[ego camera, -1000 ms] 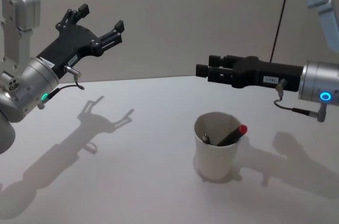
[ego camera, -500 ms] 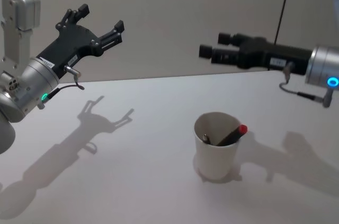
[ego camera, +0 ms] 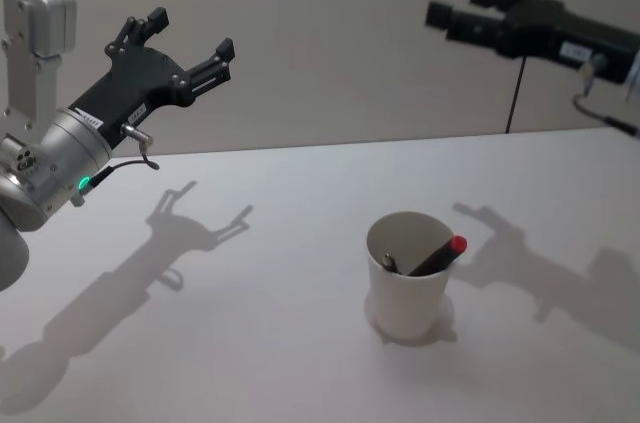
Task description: Place the pen into the pen holder.
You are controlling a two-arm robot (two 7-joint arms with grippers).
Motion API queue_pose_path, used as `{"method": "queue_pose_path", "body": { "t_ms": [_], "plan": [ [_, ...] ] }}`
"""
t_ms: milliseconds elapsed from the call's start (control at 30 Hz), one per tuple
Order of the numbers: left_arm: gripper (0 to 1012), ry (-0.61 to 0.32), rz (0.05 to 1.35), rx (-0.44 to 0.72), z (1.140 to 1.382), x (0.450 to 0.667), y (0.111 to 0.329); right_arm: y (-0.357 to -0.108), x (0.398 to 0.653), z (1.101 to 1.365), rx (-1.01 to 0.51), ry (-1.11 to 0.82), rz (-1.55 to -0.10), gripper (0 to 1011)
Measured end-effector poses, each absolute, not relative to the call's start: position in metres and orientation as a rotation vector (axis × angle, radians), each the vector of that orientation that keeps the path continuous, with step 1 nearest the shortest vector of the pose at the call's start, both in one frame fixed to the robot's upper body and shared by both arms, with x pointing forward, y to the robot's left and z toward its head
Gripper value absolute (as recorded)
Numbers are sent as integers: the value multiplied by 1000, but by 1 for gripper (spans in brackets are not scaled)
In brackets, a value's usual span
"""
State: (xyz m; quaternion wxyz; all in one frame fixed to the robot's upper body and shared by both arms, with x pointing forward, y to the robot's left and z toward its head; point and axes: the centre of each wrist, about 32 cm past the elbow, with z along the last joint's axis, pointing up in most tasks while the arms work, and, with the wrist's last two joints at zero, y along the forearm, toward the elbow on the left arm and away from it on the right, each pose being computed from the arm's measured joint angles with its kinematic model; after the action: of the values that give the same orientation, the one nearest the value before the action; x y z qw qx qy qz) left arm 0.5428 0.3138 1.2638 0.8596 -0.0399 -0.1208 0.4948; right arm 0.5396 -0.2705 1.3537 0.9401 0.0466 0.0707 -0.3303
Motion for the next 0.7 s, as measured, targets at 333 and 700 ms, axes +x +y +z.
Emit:
{"method": "queue_pose_path", "body": {
  "t_ms": [333, 700],
  "plan": [
    [1001, -250, 1048, -64, 1256, 539, 302, -287, 538, 1369, 146, 73, -813, 1002],
    [1001, -248, 1082, 3, 1231, 522, 256, -302, 537, 1382, 188, 11, -933, 1001]
  ]
}}
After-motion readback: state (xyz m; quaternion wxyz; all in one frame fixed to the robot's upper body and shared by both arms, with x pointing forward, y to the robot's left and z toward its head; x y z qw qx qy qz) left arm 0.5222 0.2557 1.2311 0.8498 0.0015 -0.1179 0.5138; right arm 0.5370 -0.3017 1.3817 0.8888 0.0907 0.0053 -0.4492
